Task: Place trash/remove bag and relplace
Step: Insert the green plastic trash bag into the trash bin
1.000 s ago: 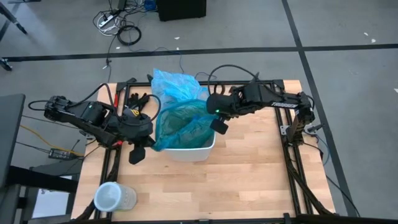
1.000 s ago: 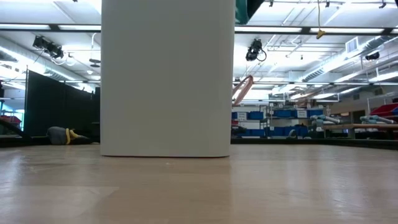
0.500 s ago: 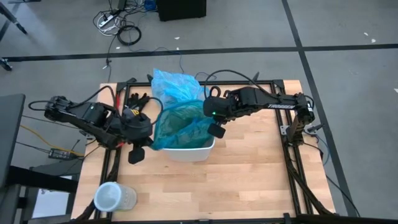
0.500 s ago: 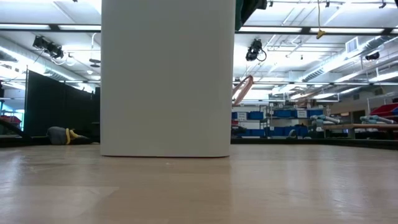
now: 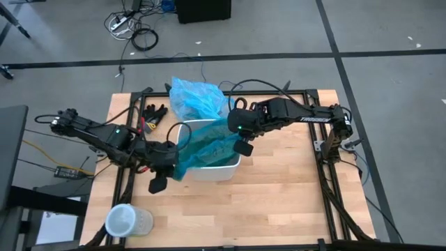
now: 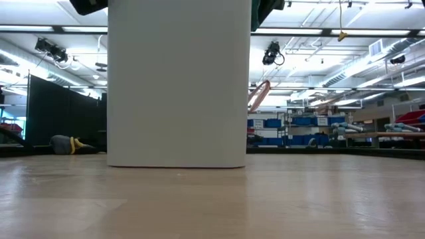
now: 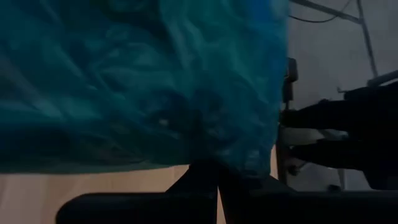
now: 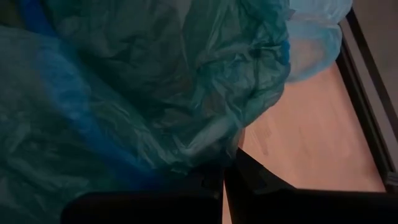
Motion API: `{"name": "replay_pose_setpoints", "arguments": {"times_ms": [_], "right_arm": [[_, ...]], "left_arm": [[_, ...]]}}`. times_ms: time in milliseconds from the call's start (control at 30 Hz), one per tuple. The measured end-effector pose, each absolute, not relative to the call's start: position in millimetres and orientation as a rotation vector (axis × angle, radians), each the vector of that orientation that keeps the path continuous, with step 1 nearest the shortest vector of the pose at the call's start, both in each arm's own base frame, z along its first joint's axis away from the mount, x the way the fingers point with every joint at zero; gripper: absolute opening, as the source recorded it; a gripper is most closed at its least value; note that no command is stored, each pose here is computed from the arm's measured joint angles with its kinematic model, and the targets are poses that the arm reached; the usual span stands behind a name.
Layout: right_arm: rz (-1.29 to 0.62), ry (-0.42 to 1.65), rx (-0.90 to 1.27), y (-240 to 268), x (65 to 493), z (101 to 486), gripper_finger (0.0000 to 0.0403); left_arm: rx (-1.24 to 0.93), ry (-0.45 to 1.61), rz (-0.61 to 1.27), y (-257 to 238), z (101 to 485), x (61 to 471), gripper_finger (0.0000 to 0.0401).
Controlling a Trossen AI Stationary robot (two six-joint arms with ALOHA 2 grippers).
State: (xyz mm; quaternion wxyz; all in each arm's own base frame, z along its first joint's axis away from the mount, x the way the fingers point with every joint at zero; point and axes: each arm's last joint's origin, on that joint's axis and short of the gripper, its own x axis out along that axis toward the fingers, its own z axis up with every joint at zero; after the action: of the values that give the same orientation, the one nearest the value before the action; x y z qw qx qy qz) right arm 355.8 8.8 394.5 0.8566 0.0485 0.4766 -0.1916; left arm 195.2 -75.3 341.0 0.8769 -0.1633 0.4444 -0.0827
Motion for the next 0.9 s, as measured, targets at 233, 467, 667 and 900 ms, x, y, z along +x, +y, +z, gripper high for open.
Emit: {"name": "replay_pose_setpoints", "arguments": {"times_ms": [233, 467, 667, 900], "right_arm": [[-0.332, 0.993, 0.046, 10.3, 358.2, 395.8, 0.0012], [-0.348, 0.974, 0.105, 7.2, 357.8, 399.2, 0.0088], [-0.341, 0.894, 0.119, 5.8, 344.4, 417.9, 0.0128], [-0.346, 0.746, 0.123, 1.7, 304.0, 457.8, 0.0136]], "left_arm": [[-0.345, 0.922, -0.176, -75.5, 342.2, 193.7, 0.0008], [-0.331, 0.913, -0.156, -74.8, 342.2, 194.0, 0.0008], [-0.323, 0.906, -0.139, -74.3, 342.3, 194.2, 0.0008], [-0.322, 0.905, -0.137, -74.2, 342.3, 194.2, 0.0008]]}}
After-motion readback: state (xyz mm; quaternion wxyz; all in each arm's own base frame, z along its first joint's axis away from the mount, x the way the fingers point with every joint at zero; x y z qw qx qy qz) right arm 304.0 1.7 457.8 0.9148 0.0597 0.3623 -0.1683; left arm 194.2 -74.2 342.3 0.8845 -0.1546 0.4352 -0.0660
